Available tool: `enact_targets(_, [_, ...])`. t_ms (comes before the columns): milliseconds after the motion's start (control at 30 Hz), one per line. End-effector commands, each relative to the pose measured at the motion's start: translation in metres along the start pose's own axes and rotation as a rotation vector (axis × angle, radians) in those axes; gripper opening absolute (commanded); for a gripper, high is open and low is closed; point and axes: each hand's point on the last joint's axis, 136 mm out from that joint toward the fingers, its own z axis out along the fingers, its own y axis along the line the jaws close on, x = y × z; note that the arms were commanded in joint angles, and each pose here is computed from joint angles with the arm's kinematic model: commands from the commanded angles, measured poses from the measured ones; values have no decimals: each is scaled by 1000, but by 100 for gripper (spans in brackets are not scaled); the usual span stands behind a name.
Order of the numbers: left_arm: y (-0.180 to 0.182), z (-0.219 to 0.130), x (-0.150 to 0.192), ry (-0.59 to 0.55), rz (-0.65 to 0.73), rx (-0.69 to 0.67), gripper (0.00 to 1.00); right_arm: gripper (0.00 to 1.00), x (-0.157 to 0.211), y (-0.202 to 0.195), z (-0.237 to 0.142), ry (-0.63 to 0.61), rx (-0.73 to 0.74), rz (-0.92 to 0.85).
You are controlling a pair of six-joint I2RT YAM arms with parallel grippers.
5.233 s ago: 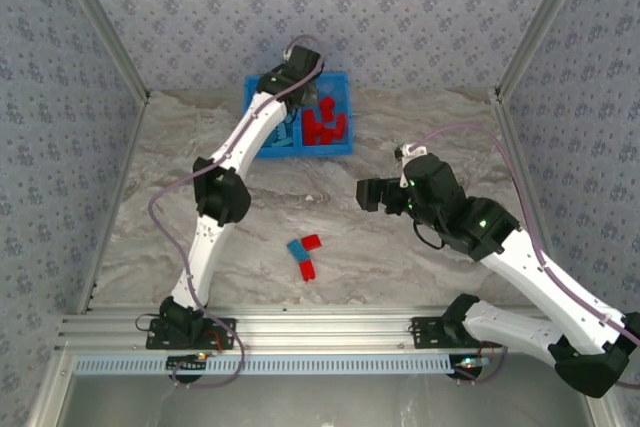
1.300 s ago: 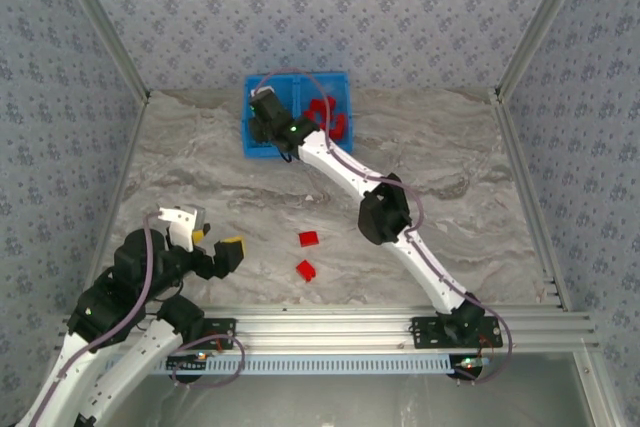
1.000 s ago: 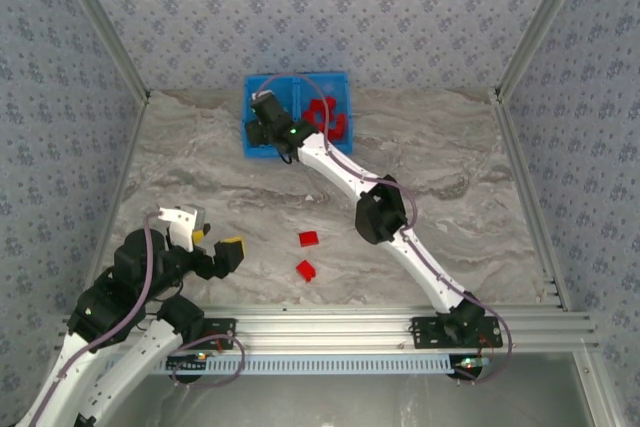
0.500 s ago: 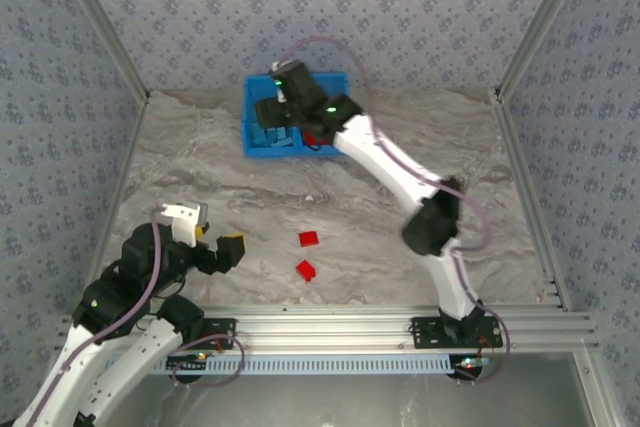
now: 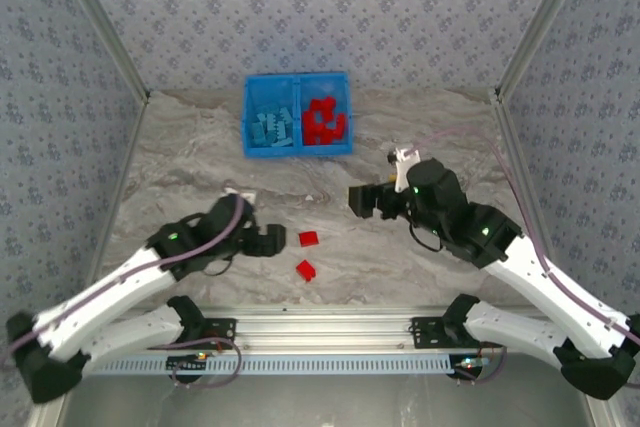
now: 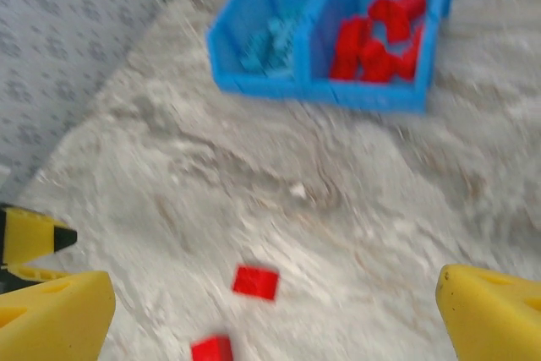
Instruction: Sort the legos into containers by color
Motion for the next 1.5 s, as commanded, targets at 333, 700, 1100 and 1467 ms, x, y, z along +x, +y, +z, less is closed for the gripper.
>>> enact_targets(333, [-59, 115, 3, 120, -121, -243, 99, 100, 48, -37, -7, 87, 118, 96])
enact_targets(700, [-43, 161, 24, 138, -159, -369, 91, 100, 55, -41, -5, 112, 136, 88])
enact_targets(1100, [-36, 171, 39, 178, -184, -399, 52, 100, 51, -39, -7, 103, 132, 91])
enact_targets(1467, [-62, 111, -27, 15, -136, -321, 34, 100, 48, -40, -7, 92, 134, 100])
